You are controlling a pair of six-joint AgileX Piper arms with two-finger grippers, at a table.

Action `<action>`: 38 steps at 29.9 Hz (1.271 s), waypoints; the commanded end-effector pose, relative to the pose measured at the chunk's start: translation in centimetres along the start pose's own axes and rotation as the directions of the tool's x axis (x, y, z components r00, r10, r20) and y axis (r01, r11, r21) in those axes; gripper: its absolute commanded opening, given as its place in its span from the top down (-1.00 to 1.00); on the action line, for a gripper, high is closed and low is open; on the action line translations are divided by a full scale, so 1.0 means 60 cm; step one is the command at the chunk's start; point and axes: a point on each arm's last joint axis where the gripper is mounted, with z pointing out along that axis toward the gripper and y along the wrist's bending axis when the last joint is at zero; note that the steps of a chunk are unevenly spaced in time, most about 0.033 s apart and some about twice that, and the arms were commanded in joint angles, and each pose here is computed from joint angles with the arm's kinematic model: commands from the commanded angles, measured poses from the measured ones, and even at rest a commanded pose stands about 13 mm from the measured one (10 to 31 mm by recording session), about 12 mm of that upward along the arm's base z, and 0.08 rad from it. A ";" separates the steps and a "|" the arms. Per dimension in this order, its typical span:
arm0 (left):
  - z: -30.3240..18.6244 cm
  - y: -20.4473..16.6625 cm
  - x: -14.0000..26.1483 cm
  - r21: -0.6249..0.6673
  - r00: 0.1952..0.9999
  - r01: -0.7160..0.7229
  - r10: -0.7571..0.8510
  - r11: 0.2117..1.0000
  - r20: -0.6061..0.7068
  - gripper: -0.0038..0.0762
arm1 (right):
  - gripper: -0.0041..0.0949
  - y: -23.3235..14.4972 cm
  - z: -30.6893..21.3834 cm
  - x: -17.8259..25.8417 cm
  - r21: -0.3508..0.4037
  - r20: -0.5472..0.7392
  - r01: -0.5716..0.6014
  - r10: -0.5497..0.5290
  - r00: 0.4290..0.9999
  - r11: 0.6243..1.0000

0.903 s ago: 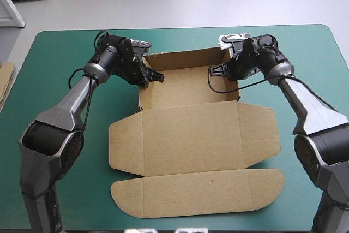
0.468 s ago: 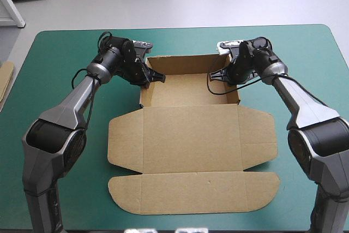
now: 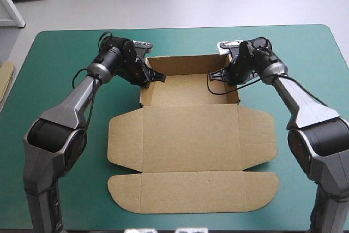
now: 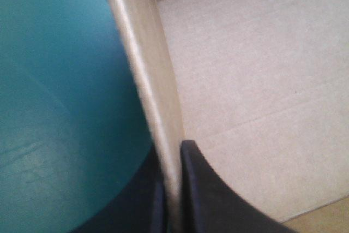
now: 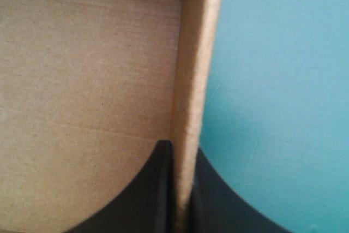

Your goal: Fold the box

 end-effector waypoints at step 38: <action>-0.398 -0.027 0.119 -0.063 0.865 -0.155 0.167 0.986 0.473 -0.20 | -0.31 -0.002 -0.309 0.036 0.034 0.318 0.058 -0.066 0.946 0.998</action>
